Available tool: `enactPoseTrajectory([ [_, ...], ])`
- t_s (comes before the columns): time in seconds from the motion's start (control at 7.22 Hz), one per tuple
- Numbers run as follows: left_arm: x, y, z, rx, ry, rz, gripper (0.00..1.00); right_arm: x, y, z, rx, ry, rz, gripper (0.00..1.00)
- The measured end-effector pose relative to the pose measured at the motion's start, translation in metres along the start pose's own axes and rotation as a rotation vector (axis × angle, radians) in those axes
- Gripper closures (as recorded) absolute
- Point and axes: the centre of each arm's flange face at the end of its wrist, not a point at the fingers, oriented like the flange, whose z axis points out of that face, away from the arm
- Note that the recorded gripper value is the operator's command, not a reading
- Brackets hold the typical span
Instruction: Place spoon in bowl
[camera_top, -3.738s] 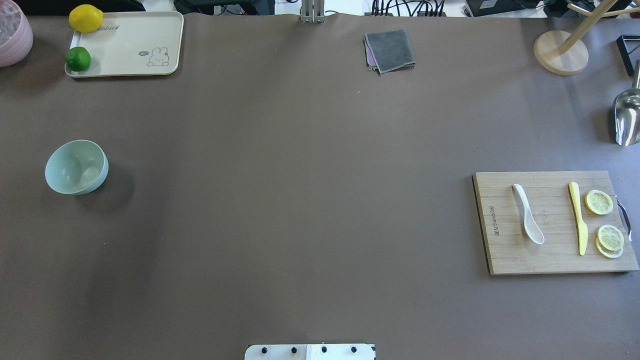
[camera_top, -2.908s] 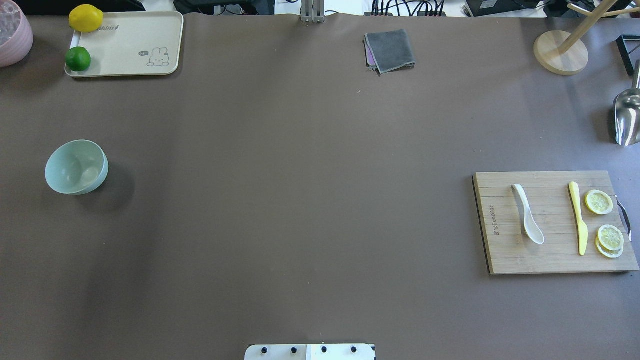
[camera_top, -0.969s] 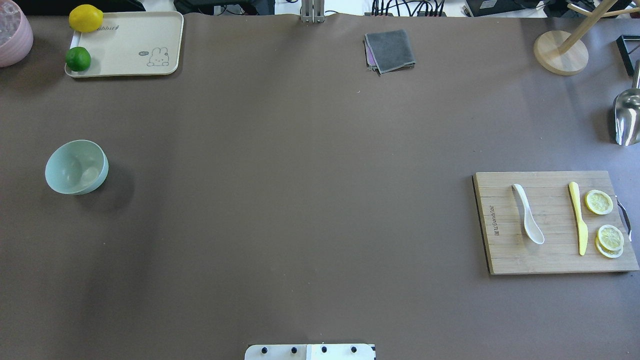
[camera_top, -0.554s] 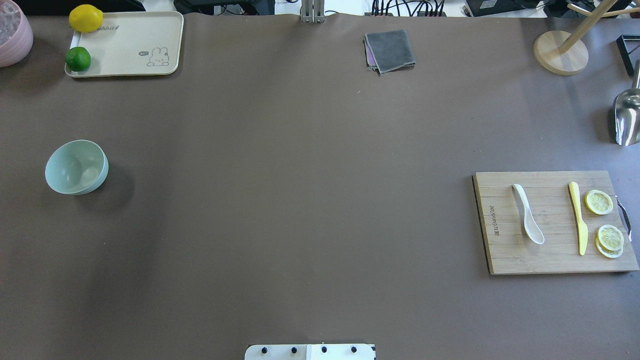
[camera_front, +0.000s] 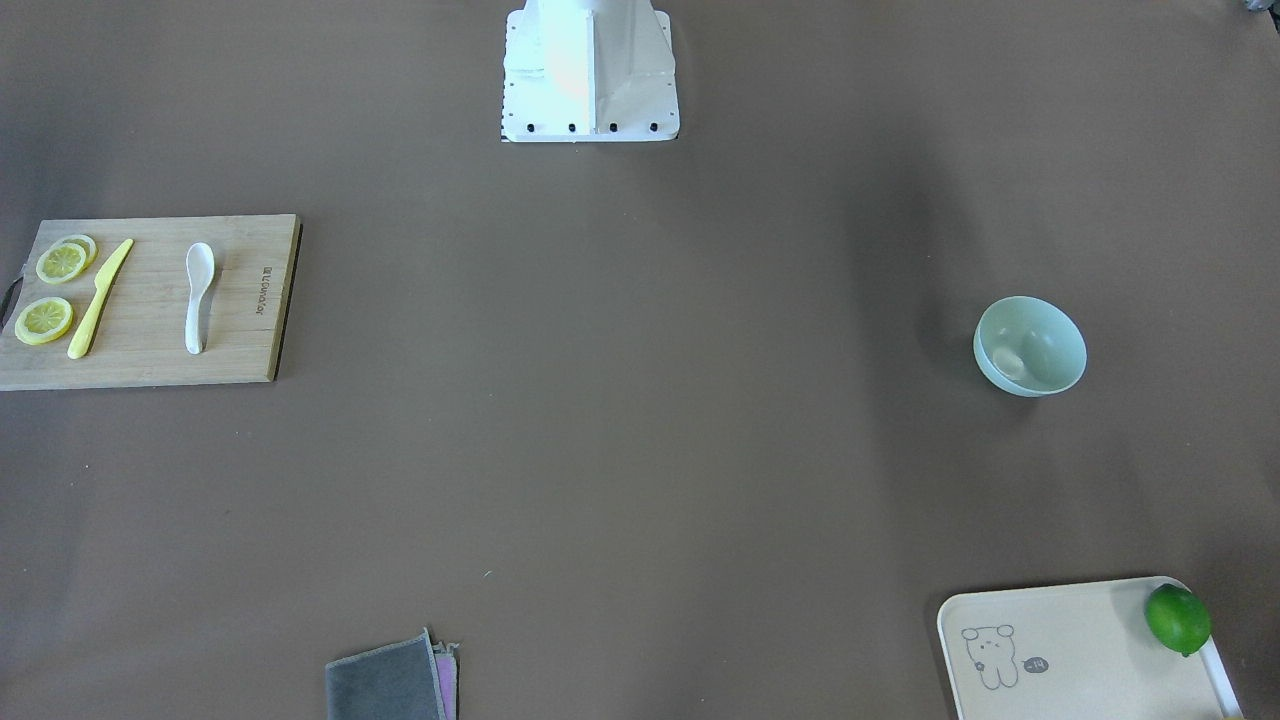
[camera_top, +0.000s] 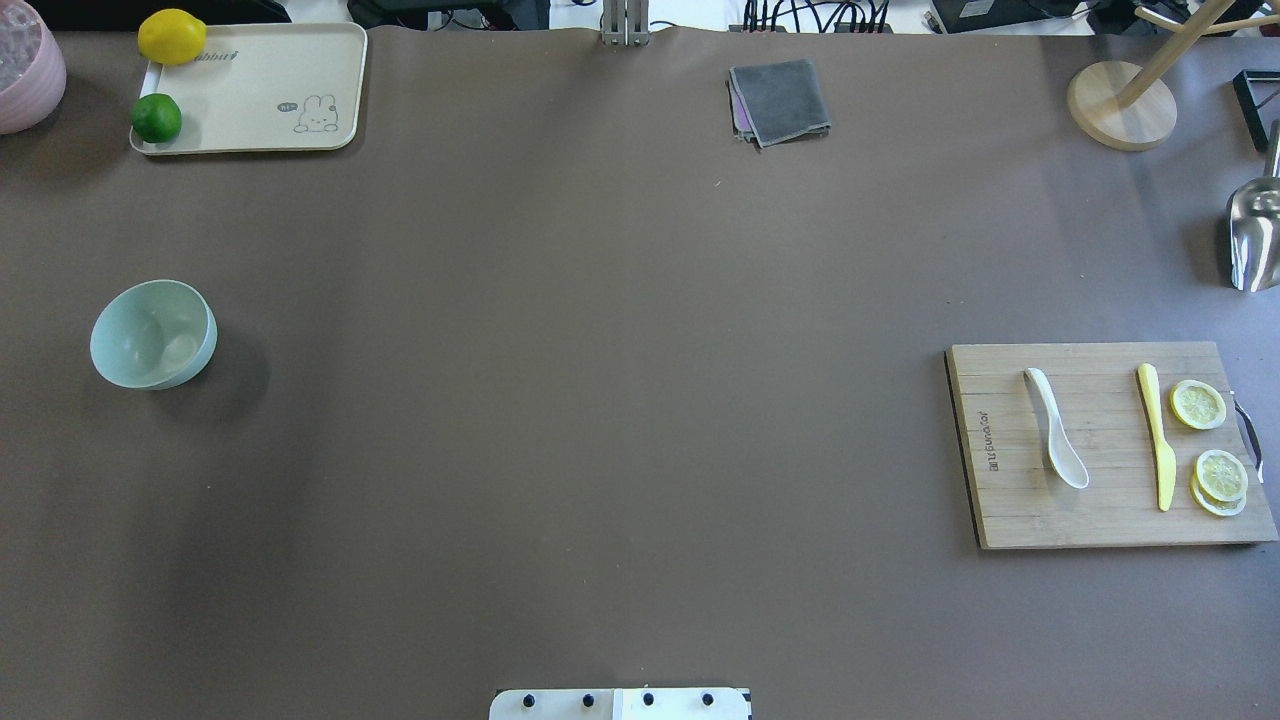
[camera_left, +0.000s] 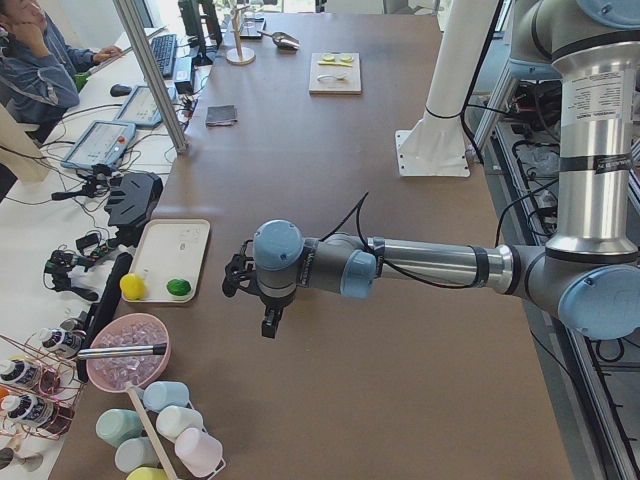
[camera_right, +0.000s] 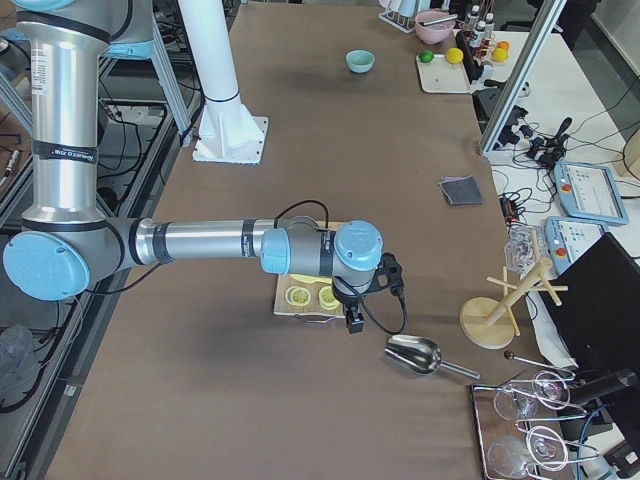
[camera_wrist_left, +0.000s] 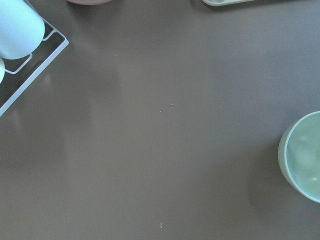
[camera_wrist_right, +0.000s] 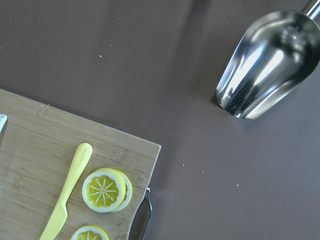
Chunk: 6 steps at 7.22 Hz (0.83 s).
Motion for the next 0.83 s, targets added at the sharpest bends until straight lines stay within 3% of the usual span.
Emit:
enactPoseTrajectory([
  [0.42,0.082,-0.032,0.060,-0.048,-0.007,-0.027,0.02,-0.018,-0.012,0.014,0.013,-0.024,-0.082,0.00],
  [0.83,0.124,-0.040,0.105,-0.060,-0.046,0.029,0.03,-0.032,-0.020,0.022,0.015,-0.034,-0.055,0.00],
])
